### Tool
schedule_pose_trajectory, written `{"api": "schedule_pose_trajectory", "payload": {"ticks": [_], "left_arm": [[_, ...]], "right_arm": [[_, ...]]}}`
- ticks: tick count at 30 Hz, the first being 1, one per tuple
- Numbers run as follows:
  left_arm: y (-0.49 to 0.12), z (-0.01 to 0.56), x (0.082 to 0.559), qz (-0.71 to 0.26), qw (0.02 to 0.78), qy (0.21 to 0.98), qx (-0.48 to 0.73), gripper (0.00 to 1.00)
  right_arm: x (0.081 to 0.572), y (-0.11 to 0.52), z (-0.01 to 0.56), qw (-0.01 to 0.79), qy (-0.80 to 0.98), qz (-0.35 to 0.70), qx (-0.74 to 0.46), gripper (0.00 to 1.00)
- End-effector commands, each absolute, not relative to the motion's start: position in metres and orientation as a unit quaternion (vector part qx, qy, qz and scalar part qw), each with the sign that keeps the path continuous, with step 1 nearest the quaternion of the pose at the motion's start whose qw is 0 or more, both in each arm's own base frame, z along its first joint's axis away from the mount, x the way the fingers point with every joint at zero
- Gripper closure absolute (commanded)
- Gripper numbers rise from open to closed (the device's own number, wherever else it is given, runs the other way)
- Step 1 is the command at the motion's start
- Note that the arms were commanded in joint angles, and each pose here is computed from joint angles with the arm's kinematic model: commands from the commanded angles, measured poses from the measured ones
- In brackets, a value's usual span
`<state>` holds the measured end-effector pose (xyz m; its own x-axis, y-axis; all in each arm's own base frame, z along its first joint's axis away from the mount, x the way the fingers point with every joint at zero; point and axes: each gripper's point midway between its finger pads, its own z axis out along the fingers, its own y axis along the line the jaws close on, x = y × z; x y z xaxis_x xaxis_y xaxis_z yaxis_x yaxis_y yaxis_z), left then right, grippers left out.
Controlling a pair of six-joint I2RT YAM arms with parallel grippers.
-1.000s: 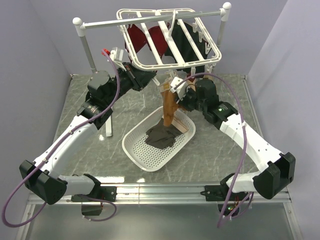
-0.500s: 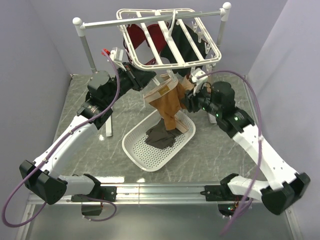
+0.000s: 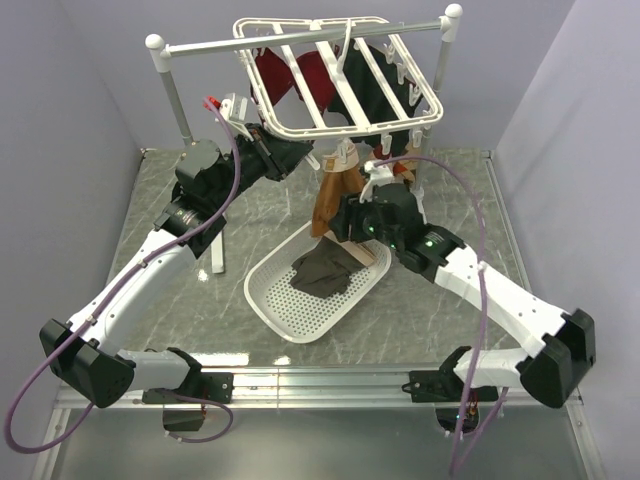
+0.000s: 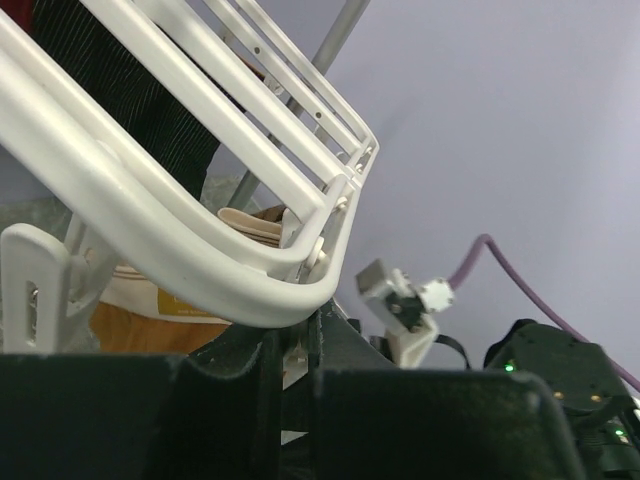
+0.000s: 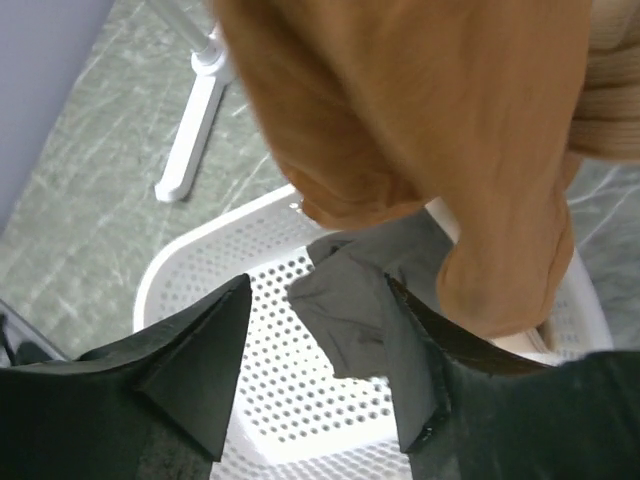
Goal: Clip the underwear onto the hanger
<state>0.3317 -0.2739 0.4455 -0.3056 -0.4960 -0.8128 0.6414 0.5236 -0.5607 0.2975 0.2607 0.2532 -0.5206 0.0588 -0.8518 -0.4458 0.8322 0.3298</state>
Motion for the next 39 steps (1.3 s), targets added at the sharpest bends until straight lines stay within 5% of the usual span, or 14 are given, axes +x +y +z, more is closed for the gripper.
{"api": "schedule_pose_trajectory", "payload": {"ticks": [1,7,13,17,18,19,23,25,32,39], "left_arm": [[-0.275,0.457,0.328,-0.489,0.59,0.639,0.06,1.0],[-0.274,0.457,0.327,-0.489,0.592,0.638,0.059,1.0],[-0.272,0.457,0.325,-0.489,0.592,0.638,0.06,1.0],[-0.273,0.457,0.325,-0.49,0.593,0.636,0.061,1.0],[-0.273,0.457,0.324,-0.49,0.593,0.635,0.061,1.0],[-0.273,0.456,0.325,-0.491,0.592,0.636,0.061,1.0],[-0.273,0.456,0.323,-0.495,0.591,0.634,0.061,1.0],[-0.273,0.457,0.323,-0.493,0.591,0.635,0.062,1.0],[-0.273,0.462,0.324,-0.496,0.593,0.632,0.06,1.0],[-0.27,0.459,0.322,-0.49,0.592,0.637,0.057,1.0]], "right_arm": [[0.317,0.275,0.302,0.515,0.799,0.307,-0.038,0.37],[0.333,0.291,0.3,0.507,0.794,0.336,0.017,0.32],[0.345,0.268,0.3,0.525,0.795,0.303,0.03,0.64],[0.344,0.237,0.307,0.553,0.785,0.28,0.021,0.97],[0.347,0.222,0.309,0.572,0.778,0.259,0.01,0.98],[0.349,0.214,0.308,0.589,0.767,0.253,0.006,0.97],[0.346,0.183,0.332,0.619,0.753,0.221,-0.021,0.43],[0.321,0.204,0.333,0.558,0.784,0.273,-0.022,0.31],[0.31,0.262,0.255,0.432,0.84,0.321,0.073,0.14],[0.373,0.278,0.279,0.52,0.791,0.31,0.09,0.14]]}}
